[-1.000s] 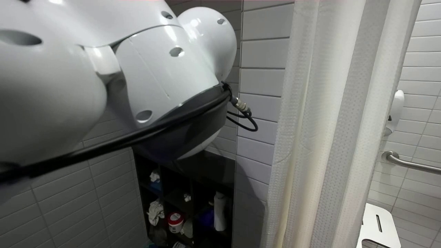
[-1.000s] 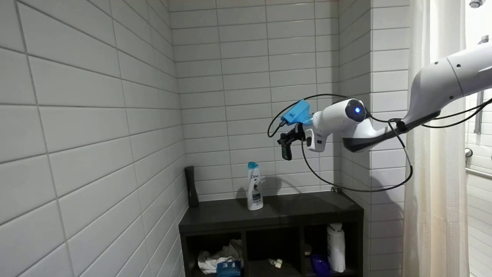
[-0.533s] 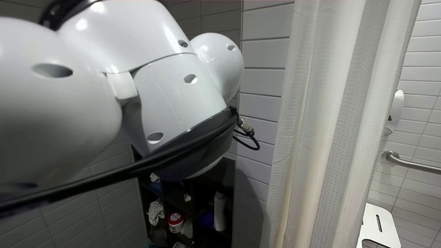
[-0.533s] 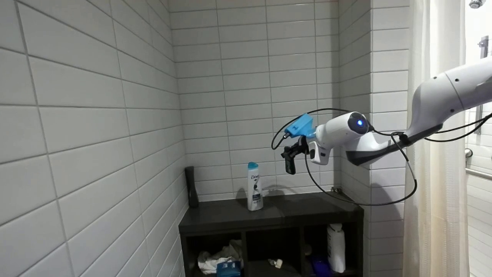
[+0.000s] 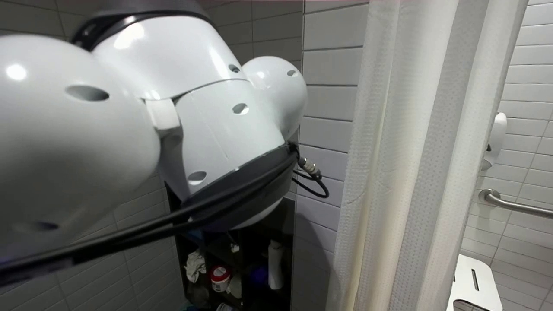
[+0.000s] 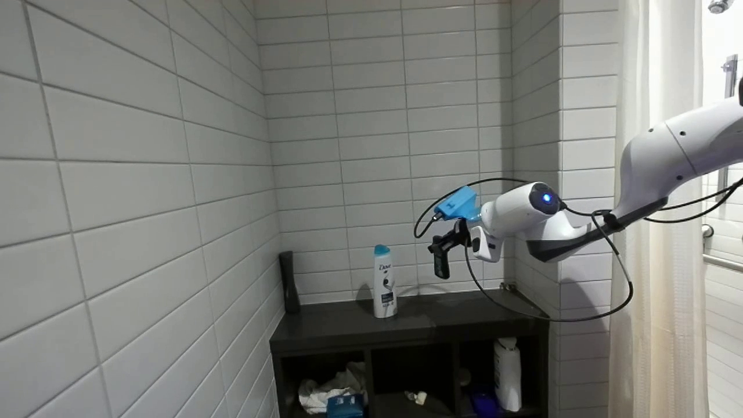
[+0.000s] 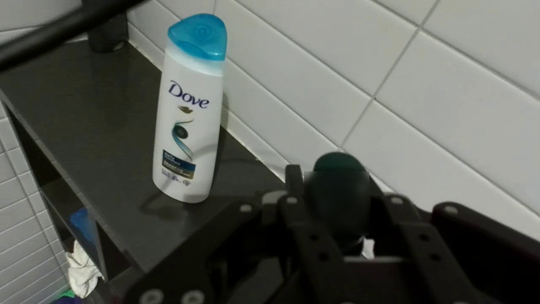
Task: Pick up the black bottle
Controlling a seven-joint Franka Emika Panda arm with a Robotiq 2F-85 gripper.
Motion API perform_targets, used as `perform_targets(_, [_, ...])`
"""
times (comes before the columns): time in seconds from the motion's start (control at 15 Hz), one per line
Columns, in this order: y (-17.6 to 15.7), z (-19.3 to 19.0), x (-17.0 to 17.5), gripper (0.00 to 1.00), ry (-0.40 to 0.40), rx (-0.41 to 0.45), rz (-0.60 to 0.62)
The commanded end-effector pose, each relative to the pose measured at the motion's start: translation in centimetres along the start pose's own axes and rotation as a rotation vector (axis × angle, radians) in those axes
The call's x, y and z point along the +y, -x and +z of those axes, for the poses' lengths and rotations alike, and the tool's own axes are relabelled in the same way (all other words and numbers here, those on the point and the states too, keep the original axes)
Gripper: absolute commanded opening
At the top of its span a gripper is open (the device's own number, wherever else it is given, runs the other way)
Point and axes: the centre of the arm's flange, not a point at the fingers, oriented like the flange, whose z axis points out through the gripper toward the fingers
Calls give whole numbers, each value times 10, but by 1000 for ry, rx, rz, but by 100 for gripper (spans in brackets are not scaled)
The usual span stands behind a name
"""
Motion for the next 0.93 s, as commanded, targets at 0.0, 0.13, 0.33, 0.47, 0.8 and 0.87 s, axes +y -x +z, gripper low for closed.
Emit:
perform_targets(0.0, [8, 10, -5, 8, 55, -10, -16])
perform_targets(0.13, [7, 15, -5, 8, 96, -20, -12])
perform_targets(0.33, [5, 19, -6, 8, 125, -25, -14])
perform_targets(0.47, [4, 22, -8, 8, 138, -29, -13])
perform_targets(0.8, [3, 25, -13, 8, 154, -29, -15])
perform_targets(0.87, [3, 26, -13, 8, 158, -29, -19])
